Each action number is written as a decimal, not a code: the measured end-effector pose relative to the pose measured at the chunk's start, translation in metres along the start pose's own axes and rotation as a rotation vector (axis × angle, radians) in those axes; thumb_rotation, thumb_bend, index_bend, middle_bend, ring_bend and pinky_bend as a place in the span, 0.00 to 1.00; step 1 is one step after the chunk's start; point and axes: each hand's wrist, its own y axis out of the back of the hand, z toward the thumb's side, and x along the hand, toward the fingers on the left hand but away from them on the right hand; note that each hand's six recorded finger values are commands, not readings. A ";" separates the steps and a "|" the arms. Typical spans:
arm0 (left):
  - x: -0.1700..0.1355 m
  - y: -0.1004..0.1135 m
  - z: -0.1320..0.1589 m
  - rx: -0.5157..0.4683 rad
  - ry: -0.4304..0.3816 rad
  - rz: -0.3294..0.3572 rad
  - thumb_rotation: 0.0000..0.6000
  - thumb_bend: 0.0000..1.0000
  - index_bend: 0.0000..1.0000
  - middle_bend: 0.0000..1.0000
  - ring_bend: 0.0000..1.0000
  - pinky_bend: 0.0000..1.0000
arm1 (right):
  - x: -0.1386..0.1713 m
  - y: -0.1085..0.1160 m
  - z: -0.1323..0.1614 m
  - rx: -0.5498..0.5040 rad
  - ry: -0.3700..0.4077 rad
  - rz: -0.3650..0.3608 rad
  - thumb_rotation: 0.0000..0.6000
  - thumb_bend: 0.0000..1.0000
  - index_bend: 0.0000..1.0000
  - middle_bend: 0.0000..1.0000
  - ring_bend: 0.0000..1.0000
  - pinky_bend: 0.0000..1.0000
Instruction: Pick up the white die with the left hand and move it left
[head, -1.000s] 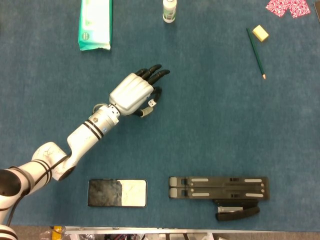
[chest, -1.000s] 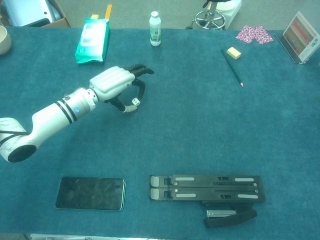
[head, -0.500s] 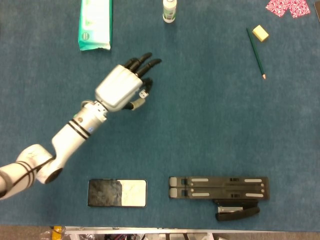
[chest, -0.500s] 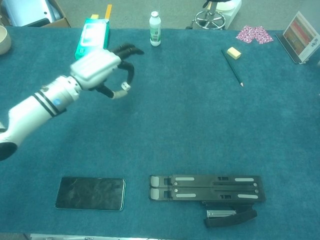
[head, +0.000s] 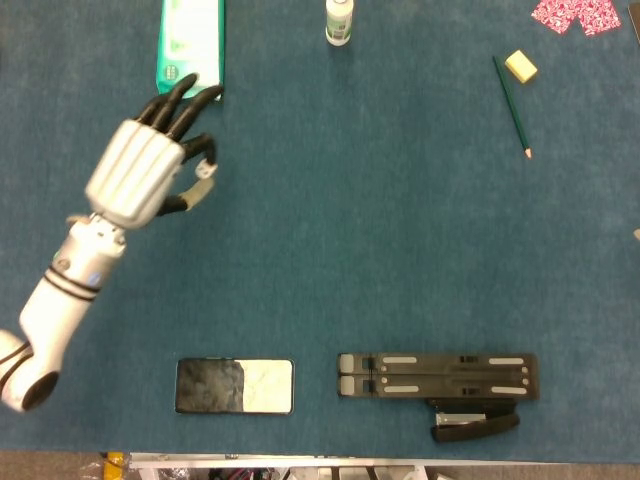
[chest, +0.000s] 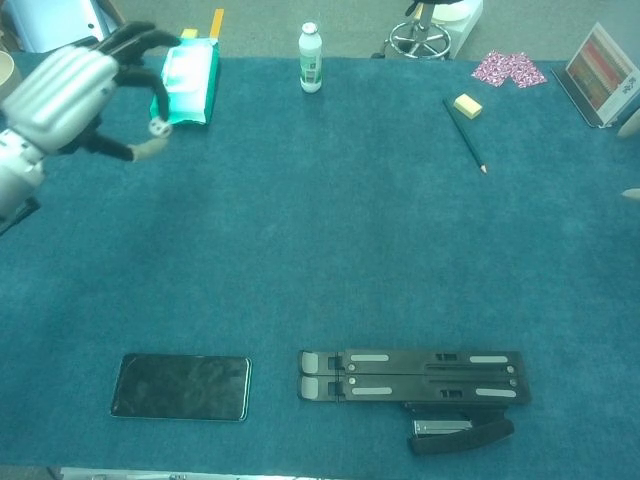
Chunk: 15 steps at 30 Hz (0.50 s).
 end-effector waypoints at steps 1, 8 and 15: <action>-0.005 0.000 -0.003 -0.001 0.011 0.000 1.00 0.27 0.55 0.12 0.02 0.23 | 0.000 -0.001 0.000 0.001 0.000 0.002 1.00 0.00 0.40 0.31 0.26 0.31; -0.010 0.014 -0.006 -0.019 0.024 0.058 1.00 0.27 0.55 0.13 0.02 0.24 | -0.002 -0.002 0.002 0.003 0.002 0.007 1.00 0.00 0.40 0.31 0.26 0.31; 0.006 0.072 0.014 -0.066 -0.015 0.248 1.00 0.27 0.33 0.09 0.01 0.25 | 0.000 -0.003 0.000 -0.004 -0.004 0.008 1.00 0.00 0.40 0.31 0.26 0.31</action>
